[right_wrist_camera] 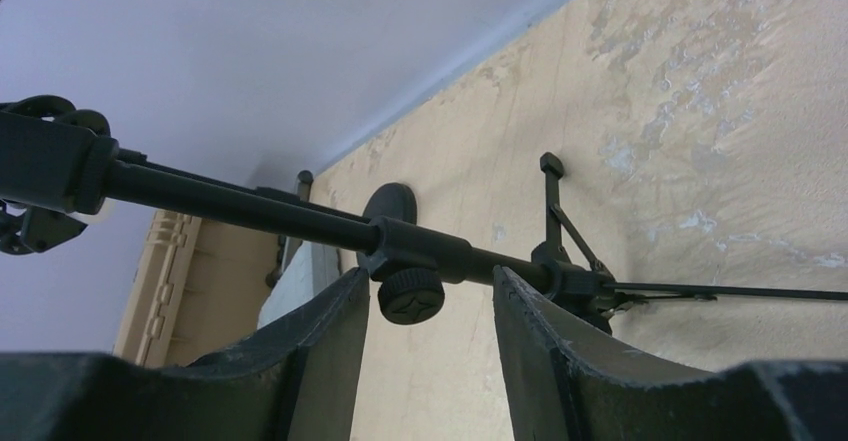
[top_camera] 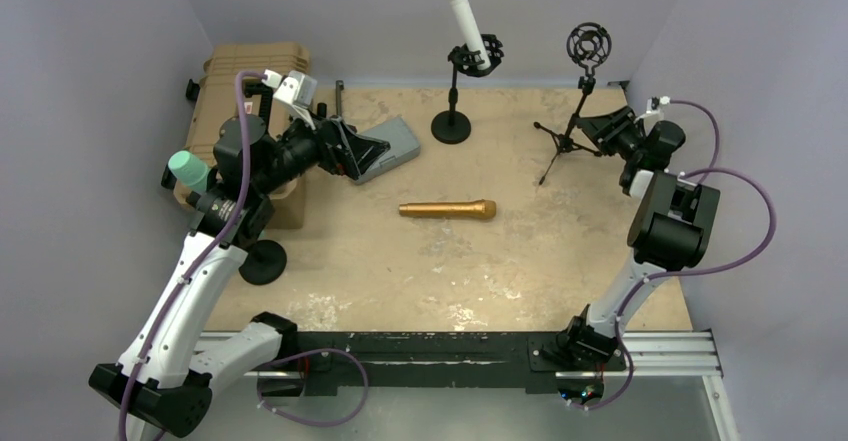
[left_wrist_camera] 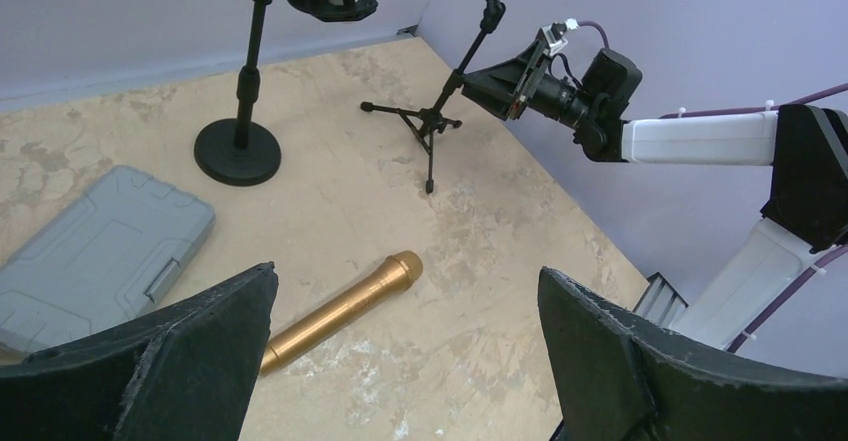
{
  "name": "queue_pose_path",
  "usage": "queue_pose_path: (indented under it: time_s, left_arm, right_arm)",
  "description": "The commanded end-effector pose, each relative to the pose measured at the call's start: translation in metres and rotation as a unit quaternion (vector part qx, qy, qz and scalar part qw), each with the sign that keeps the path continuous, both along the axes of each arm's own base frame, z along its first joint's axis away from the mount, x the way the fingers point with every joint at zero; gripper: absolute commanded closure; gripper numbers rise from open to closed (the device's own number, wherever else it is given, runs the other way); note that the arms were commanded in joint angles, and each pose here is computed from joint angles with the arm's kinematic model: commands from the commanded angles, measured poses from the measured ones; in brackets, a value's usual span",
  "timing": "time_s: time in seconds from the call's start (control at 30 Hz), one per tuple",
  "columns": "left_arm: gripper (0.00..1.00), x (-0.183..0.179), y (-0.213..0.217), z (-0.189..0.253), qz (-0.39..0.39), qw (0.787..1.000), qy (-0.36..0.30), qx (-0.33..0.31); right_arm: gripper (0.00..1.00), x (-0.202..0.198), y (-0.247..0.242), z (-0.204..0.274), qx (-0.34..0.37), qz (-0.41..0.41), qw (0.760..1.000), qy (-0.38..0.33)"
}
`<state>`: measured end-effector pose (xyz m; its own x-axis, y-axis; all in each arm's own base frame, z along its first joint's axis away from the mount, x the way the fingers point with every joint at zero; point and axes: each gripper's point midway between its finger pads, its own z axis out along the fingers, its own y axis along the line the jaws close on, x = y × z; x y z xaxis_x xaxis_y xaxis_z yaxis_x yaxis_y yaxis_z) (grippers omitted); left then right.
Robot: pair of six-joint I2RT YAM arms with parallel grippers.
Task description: Remove the microphone from the stand
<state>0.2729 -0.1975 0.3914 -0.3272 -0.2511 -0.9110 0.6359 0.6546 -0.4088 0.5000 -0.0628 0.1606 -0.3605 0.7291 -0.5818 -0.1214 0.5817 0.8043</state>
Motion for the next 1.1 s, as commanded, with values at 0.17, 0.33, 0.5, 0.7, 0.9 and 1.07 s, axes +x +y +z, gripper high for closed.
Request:
queue_pose_path:
  time_s: [0.17, 0.33, 0.5, 0.7, 0.9, 1.07]
  left_arm:
    - [0.0, -0.001, -0.005, 0.008, -0.011, 1.0, -0.011, -0.013]
    - [0.0, -0.001, -0.006, 0.008, -0.012, 1.0, -0.011, -0.014]
    - [0.0, -0.001, -0.005, 0.008, -0.012, 1.0, -0.011, -0.014]
    - [0.0, -0.002, -0.006, 0.008, -0.013, 1.0, -0.01, -0.015]
    - [0.0, -0.002, -0.008, 0.007, -0.017, 1.0, -0.007, -0.017]
    - [0.0, -0.002, -0.009, 0.007, -0.019, 1.0, -0.004, -0.019]
  right_arm:
    - [0.58, 0.0, 0.006, 0.025, -0.025, 0.029, 0.998, -0.048]
    - [0.69, 0.0, 0.007, 0.024, -0.026, 0.033, 0.998, -0.053]
    - [0.72, -0.001, 0.008, 0.026, -0.029, 0.035, 0.997, -0.059]
    - [0.4, -0.002, 0.003, 0.02, -0.021, 0.009, 0.999, -0.033]
    - [0.24, -0.02, -0.004, 0.011, -0.069, -0.033, 0.997, 0.028]
    - [0.23, -0.045, 0.012, -0.002, -0.107, -0.051, 0.99, 0.081]
